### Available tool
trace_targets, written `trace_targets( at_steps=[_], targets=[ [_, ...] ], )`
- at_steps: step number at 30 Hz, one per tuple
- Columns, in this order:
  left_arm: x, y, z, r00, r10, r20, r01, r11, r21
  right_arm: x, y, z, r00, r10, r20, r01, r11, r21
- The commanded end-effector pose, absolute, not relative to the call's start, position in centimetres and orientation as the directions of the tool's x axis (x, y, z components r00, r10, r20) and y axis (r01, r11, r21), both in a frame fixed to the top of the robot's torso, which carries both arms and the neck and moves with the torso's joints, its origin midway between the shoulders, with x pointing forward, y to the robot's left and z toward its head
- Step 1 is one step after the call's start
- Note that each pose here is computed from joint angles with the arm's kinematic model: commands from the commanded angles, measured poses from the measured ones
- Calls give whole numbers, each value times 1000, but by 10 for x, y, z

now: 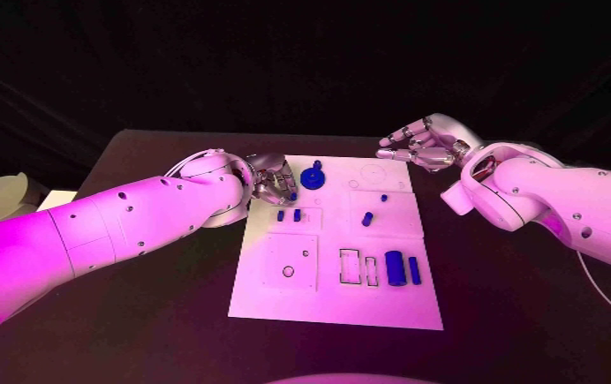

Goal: Assemble the parts on the task board

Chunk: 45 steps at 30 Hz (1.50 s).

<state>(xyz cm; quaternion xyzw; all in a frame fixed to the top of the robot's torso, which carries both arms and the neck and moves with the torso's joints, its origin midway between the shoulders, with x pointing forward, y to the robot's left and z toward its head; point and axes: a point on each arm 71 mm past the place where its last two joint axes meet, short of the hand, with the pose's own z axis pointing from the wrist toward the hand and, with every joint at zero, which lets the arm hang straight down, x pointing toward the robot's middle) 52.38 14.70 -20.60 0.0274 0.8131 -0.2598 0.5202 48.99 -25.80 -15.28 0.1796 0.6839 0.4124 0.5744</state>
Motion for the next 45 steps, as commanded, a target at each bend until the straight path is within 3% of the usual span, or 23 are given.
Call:
trace_targets(
  at_steps=[1, 8, 12, 15, 19, 23, 26, 29, 37, 45],
  targets=[
    [524, 150, -206, -446, -229, -865, 309, 868, -389, 490, -259, -153, -268, 717, -644, -230, 602, 765],
    [524, 161, -202, -429, -284, -858, 294, 854, -430, 492, -264, -155, -269, 695, -667, -220, 630, 745],
    [524, 173, -195, -411, -395, -822, 268, 809, -523, 494, -267, -157, -267, 659, -703, -223, 668, 710],
    [524, 185, -189, -403, -536, -742, 219, 730, -647, 493, -269, -157, -268, 610, -746, -239, 708, 664],
    [523, 198, -182, -392, -731, -558, 137, 554, -821, 492, -266, -158, -266, 509, -819, -283, 770, 571],
    [517, 209, -180, -368, -916, -161, -23, 182, -983, 490, -258, -160, -241, 340, -909, -355, 841, 409],
    [510, 215, -184, -318, -938, 136, -148, -92, -985, 488, -251, -162, -205, 225, -952, -391, 873, 291],
    [505, 220, -185, -284, -919, 272, -181, -227, -957, 487, -247, -164, -171, 122, -978, -408, 894, 182],
    [488, 228, -185, -265, -887, 378, -173, -342, -923, 485, -242, -172, -158, -20, -987, -416, 908, 48],
    [472, 223, -185, -297, -869, 397, -173, -359, -917, 480, -228, -183, -175, -73, -982, -454, 891, 14]
  ],
)
